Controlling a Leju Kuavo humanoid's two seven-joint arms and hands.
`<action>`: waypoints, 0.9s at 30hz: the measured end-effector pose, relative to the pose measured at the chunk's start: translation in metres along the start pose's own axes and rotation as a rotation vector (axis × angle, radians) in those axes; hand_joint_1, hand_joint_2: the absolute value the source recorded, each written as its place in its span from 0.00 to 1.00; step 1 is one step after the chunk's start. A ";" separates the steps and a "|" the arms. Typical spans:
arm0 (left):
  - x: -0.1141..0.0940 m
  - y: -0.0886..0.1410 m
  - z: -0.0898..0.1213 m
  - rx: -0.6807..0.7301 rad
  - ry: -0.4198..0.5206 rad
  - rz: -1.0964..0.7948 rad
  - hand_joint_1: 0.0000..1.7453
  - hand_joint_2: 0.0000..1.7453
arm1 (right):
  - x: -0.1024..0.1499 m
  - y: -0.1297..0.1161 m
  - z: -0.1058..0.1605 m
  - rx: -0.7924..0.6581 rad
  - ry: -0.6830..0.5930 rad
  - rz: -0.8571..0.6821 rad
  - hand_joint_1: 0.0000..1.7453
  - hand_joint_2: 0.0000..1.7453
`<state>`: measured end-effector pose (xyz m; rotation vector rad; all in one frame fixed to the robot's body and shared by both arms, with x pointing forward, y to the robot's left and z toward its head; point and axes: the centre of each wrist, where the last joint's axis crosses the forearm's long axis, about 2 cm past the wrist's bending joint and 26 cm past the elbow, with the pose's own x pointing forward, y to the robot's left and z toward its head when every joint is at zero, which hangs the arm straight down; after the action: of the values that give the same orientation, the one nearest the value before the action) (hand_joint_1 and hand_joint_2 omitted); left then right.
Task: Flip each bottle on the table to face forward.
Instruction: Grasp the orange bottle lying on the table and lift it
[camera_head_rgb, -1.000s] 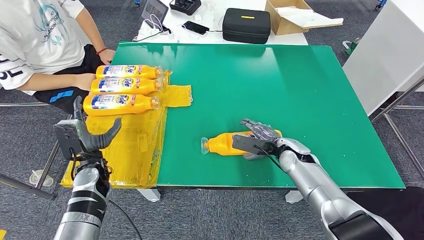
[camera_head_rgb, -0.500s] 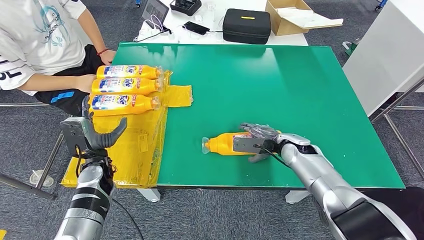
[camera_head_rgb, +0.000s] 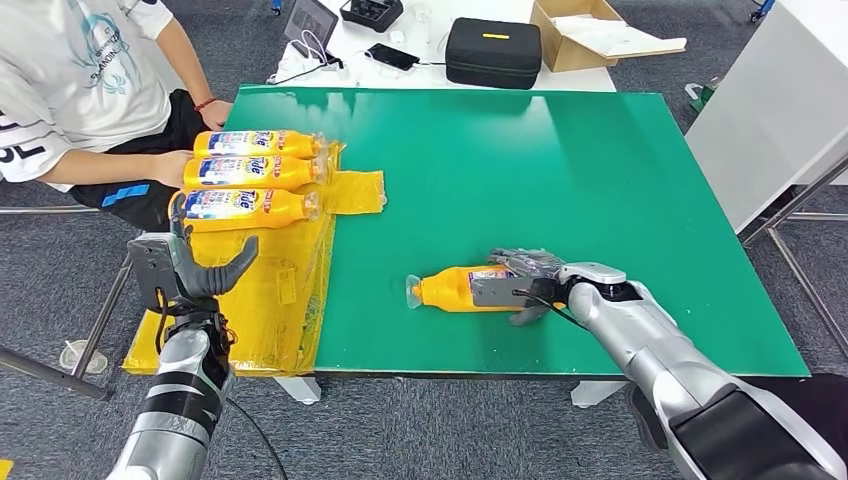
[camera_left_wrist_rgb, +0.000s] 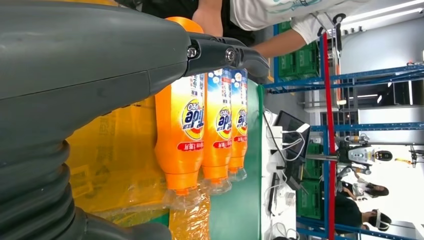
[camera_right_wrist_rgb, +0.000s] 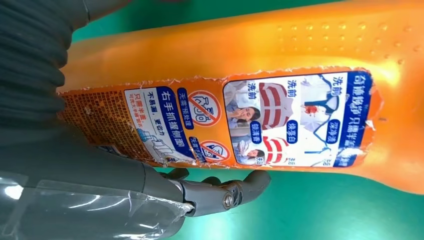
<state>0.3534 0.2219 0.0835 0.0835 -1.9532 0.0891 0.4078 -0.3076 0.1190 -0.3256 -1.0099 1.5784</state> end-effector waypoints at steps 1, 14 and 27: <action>0.000 0.000 0.000 0.000 0.000 0.001 0.00 1.00 | 0.000 0.000 0.000 0.005 0.005 0.002 0.93 1.00; -0.001 -0.003 0.002 0.013 0.013 0.039 0.00 1.00 | -0.014 -0.007 0.009 0.024 0.074 0.024 1.00 1.00; 0.005 -0.008 0.021 0.013 0.079 0.192 0.00 1.00 | 0.085 0.064 0.006 -0.951 -0.231 -0.210 1.00 1.00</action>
<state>0.3329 0.2120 0.0808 -0.0978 -1.8775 0.2276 0.3365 -0.2305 0.1015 -0.6602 -1.8792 0.8653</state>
